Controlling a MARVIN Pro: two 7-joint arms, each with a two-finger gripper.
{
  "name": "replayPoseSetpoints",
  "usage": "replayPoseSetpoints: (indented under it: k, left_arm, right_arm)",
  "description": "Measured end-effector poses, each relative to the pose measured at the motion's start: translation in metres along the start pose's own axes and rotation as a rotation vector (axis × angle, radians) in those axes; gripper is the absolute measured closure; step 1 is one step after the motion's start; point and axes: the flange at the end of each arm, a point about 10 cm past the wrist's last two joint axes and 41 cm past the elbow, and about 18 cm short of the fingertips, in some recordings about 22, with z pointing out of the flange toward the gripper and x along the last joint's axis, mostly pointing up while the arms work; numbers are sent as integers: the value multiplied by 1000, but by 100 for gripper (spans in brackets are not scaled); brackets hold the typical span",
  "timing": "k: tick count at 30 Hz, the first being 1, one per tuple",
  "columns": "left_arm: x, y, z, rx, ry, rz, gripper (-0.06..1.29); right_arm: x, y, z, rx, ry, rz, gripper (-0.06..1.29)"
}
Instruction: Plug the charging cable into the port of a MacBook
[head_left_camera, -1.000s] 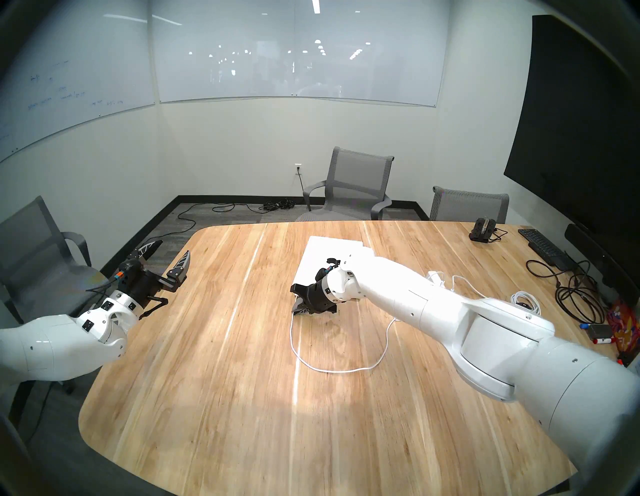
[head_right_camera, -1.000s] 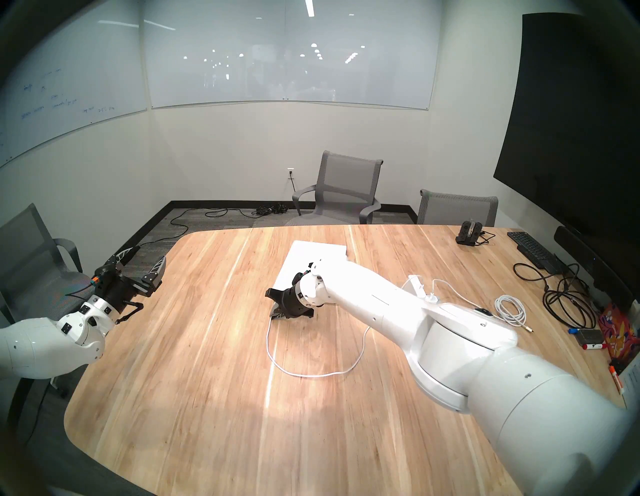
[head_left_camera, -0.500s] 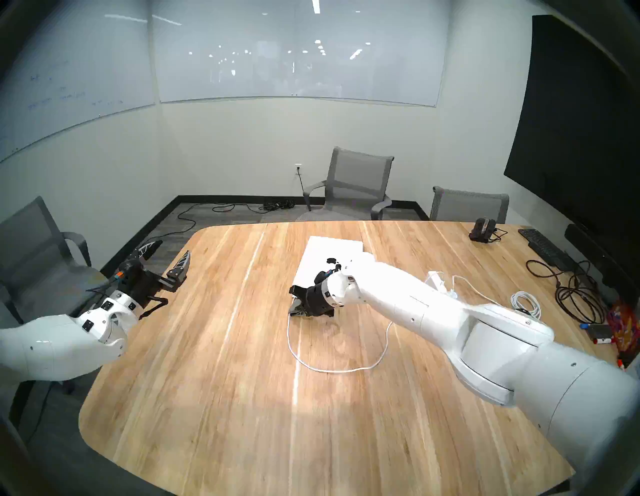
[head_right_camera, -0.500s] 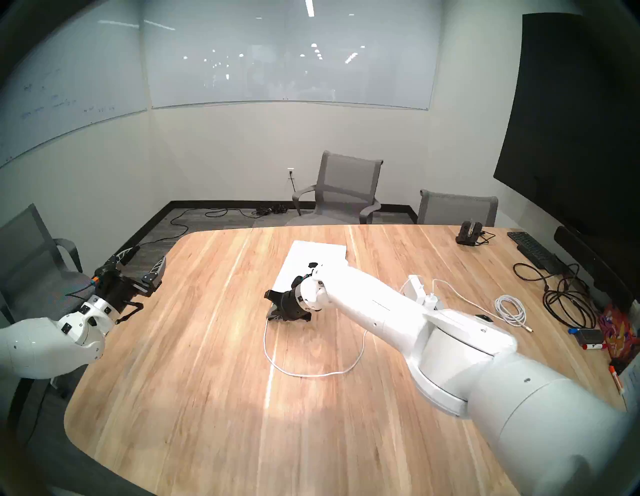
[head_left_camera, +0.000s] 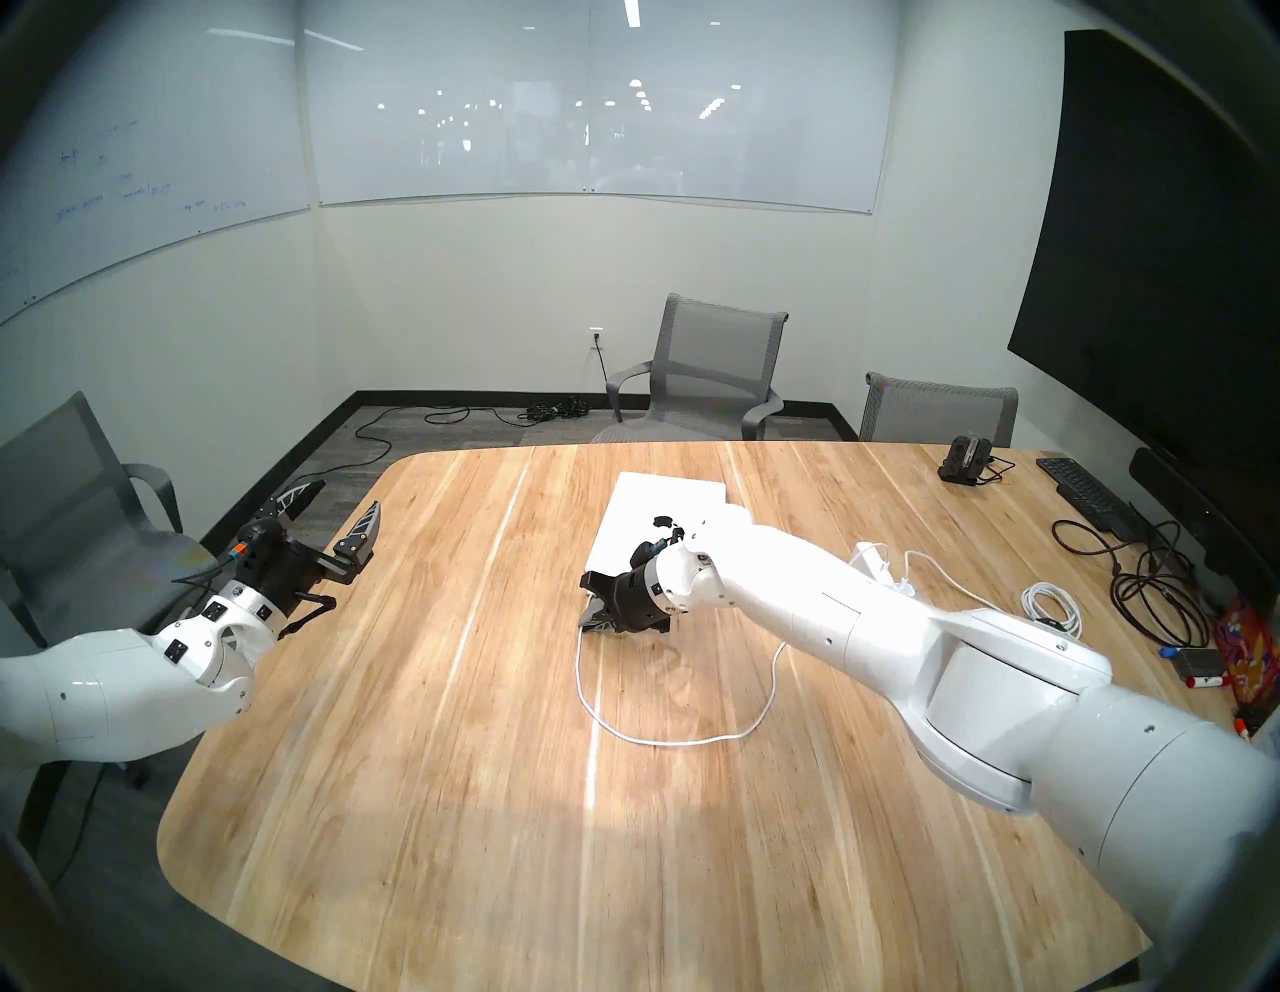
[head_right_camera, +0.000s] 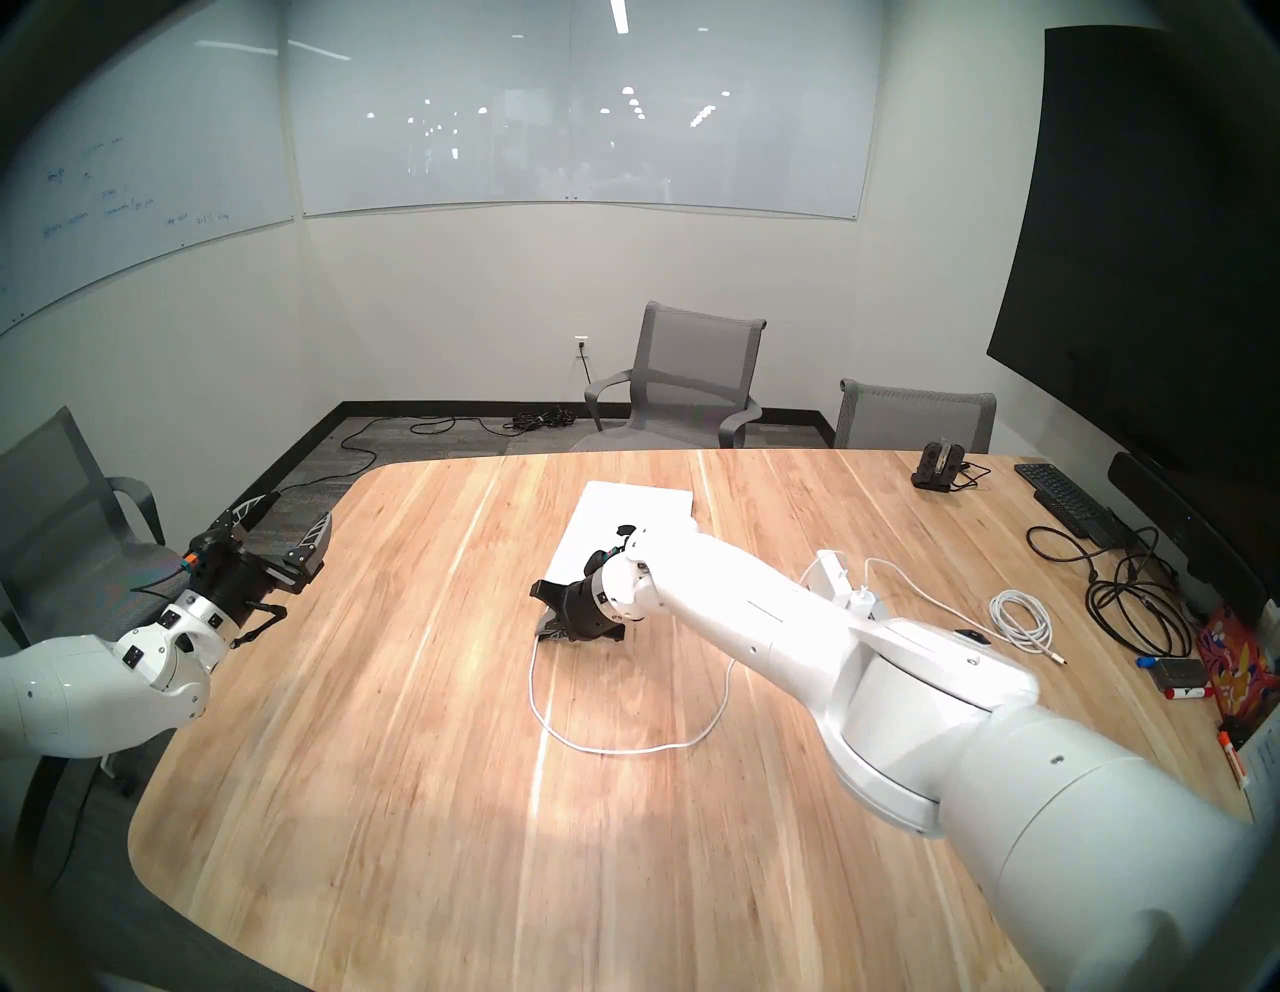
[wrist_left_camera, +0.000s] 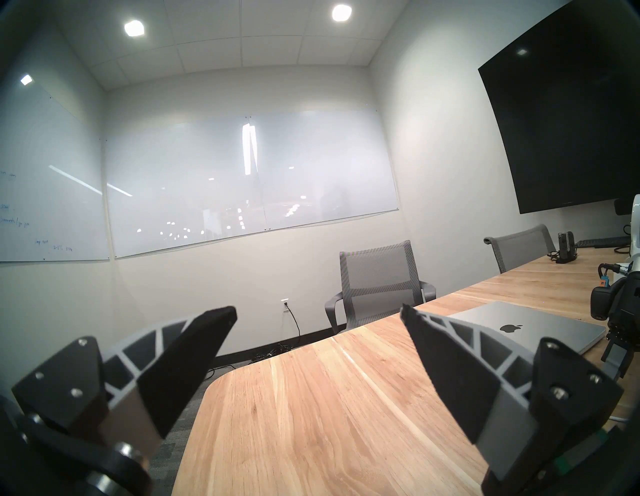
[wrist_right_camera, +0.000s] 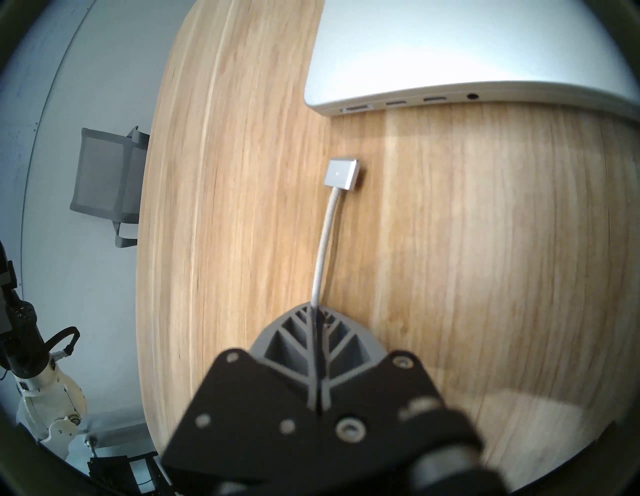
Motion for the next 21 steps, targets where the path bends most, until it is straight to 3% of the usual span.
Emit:
replayPoseSetpoints:
  k: [21]
  left_arm:
    - [0, 0, 0, 0, 0, 0, -3]
  right_arm:
    - [13, 6, 0, 10, 15, 6, 125]
